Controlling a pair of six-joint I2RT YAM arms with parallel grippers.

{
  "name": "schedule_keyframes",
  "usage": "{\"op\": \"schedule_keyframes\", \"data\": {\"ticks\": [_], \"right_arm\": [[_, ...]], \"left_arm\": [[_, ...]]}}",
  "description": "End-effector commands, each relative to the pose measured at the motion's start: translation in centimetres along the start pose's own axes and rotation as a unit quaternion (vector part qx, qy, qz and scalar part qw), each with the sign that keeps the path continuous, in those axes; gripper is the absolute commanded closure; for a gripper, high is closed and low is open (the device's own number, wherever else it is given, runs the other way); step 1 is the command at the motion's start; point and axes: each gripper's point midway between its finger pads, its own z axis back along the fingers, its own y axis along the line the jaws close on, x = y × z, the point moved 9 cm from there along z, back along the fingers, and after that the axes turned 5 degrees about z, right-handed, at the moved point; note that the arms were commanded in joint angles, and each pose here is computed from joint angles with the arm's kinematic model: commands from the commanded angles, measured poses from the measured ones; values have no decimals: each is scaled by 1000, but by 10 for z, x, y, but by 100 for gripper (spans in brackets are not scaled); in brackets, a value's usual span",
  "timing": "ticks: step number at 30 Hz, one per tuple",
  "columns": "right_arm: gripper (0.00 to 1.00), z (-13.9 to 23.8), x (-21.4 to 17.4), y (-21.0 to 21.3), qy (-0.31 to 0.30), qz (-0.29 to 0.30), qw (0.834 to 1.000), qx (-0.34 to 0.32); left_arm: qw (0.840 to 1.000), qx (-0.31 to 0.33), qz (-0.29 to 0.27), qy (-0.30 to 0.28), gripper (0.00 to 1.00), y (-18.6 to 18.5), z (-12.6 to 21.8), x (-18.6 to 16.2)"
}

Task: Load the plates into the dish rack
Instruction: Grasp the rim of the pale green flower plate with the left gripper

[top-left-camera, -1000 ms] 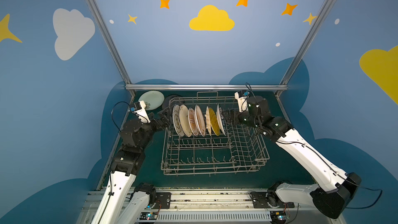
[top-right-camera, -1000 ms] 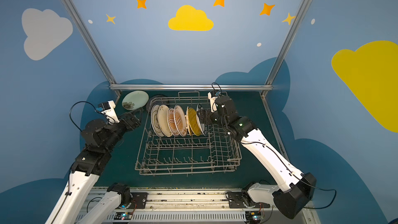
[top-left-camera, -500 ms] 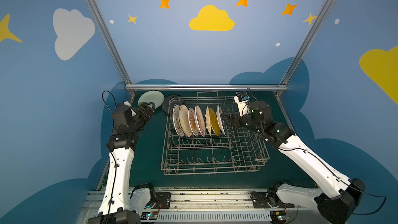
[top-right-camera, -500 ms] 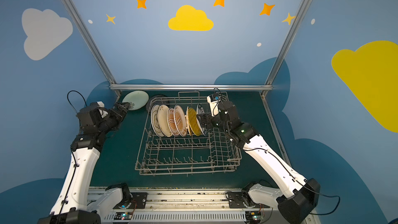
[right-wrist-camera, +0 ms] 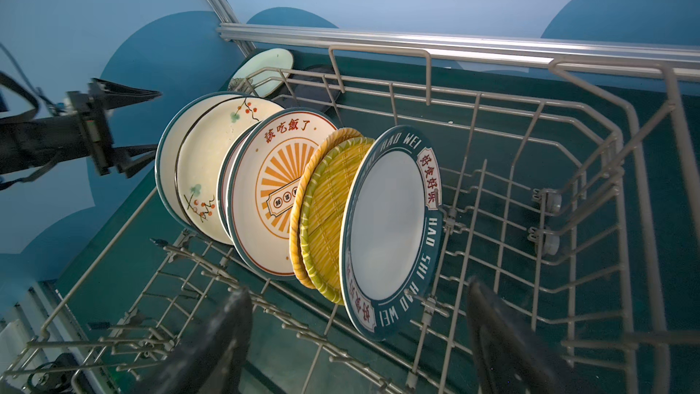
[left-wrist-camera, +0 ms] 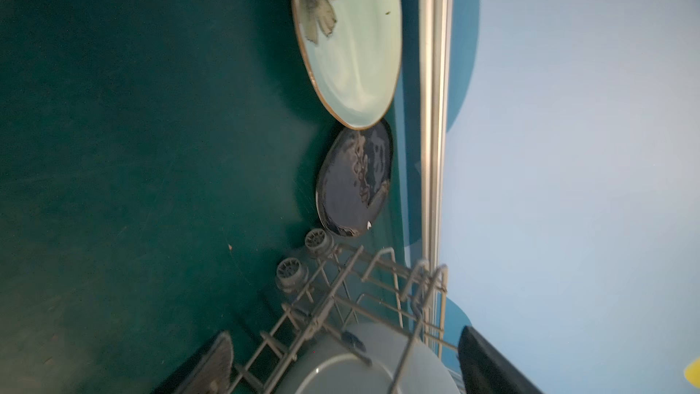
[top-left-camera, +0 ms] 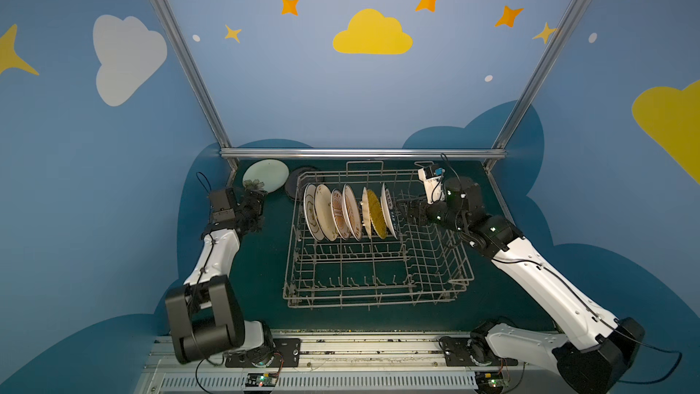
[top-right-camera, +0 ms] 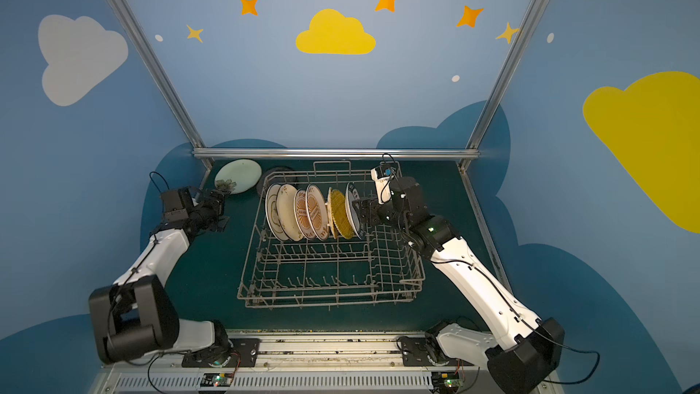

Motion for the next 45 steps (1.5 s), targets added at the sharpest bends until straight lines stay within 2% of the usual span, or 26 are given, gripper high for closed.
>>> {"op": "schedule_keyframes", "data": {"ticks": [1,4,10,22,33,42,45], "right_arm": [[14,10,-3,3,-1,0,1000,21],[14,14,-7,3,0,0,1000,25],[14,18,-13,4,7,-3,999,34],[14,25,-16,6,9,-12,999,43],[14,31,-14,6,3,-13,999,34],[14,36,-15,5,4,-9,1000,25],[14,38,-15,5,4,-9,1000,24]], "left_arm": [[998,-49,32,22,16,-14,-29,18],[997,-50,50,34,25,-7,-64,33],[995,-56,82,29,31,6,-115,59],[990,-46,131,20,37,16,-174,92],[986,-11,167,3,52,29,-194,102],[984,-16,178,2,71,35,-201,104],[983,-17,181,1,74,37,-202,104]]}}
